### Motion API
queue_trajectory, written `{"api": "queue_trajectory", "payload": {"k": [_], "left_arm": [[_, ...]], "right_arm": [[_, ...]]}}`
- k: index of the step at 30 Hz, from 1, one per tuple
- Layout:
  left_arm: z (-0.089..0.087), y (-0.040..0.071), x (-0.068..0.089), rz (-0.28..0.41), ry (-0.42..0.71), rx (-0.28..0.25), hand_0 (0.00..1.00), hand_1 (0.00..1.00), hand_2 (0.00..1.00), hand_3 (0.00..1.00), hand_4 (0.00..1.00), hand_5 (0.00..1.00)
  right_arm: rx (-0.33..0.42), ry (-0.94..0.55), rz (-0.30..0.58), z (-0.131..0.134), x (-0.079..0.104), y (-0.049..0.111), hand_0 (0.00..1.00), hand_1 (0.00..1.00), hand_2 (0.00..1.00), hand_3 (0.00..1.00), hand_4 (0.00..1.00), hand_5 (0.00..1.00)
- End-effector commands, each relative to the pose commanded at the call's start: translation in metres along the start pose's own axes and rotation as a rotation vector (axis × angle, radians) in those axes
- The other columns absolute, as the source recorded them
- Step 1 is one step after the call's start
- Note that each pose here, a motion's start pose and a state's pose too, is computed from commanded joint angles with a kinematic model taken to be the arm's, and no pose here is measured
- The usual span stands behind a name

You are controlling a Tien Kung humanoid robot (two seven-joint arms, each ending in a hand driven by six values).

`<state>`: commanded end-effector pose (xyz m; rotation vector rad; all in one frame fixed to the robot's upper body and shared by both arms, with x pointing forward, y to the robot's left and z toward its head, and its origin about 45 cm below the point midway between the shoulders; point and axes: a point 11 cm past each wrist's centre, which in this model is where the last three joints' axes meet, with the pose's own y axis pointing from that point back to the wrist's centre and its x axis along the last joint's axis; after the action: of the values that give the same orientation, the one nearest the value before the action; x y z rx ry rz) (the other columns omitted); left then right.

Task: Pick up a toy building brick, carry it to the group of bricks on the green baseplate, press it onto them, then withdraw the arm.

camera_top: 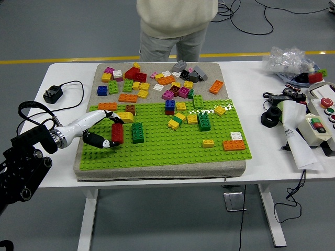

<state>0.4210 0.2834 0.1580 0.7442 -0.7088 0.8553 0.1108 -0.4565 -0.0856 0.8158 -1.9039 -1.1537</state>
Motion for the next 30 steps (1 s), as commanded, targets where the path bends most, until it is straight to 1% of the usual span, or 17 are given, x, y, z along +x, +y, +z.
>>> {"api": "queue_trajectory", "payload": {"k": [1,6,11,16,17,22,23,28,29,30], "left_arm": [[0.0,0.0,-0.001,-0.001,0.001,0.0,0.922,0.807,0.577,0.638,0.673,0.068],[0.002,-0.001,-0.014,-0.028,0.005,-0.001,0.925,0.807,0.578,0.637,0.674,0.069],[0.001,-0.001,-0.022,-0.045,0.003,0.001,0.932,0.81,0.586,0.648,0.685,0.074],[0.0,-0.001,-0.023,-0.051,0.001,0.002,0.932,0.81,0.586,0.648,0.685,0.074],[0.0,-0.001,-0.023,-0.051,0.001,0.002,0.95,0.817,0.612,0.683,0.718,0.089],[0.0,-0.002,-0.023,-0.052,0.001,0.0,0.95,0.817,0.612,0.683,0.718,0.089],[0.0,-0.002,-0.023,-0.054,0.0,-0.001,0.991,0.834,0.663,0.798,0.787,0.118],[0.001,-0.002,-0.025,-0.068,0.0,-0.002,0.991,0.834,0.663,0.798,0.787,0.118],[0.001,-0.001,-0.026,-0.071,0.001,-0.002,0.998,0.845,0.691,0.83,0.819,0.136],[0.001,-0.001,-0.026,-0.072,0.001,-0.002,0.998,0.845,0.691,0.83,0.819,0.136]], "right_arm": [[0.0,0.0,0.0,0.0,0.0,0.0,0.8,0.744,0.762,0.723,0.908,0.551],[0.003,0.0,-0.001,-0.001,-0.001,0.0,0.8,0.745,0.761,0.722,0.908,0.551],[0.001,0.0,-0.002,0.0,0.0,0.0,0.799,0.744,0.761,0.721,0.908,0.551],[-0.002,0.0,-0.001,0.0,0.0,0.0,0.799,0.744,0.761,0.721,0.908,0.551],[-0.002,0.001,-0.001,0.0,0.0,0.0,0.8,0.744,0.761,0.721,0.908,0.551],[-0.002,0.0,-0.002,0.0,0.0,0.0,0.8,0.744,0.761,0.721,0.908,0.551],[-0.002,0.0,-0.002,0.0,0.0,0.0,0.8,0.745,0.761,0.722,0.908,0.551],[-0.002,0.001,-0.001,0.001,-0.001,0.0,0.8,0.745,0.761,0.722,0.908,0.551],[-0.002,0.001,-0.001,0.001,-0.001,0.0,0.799,0.744,0.761,0.722,0.908,0.55],[-0.003,0.001,-0.001,0.001,-0.001,0.0,0.799,0.744,0.761,0.722,0.908,0.55]]}}
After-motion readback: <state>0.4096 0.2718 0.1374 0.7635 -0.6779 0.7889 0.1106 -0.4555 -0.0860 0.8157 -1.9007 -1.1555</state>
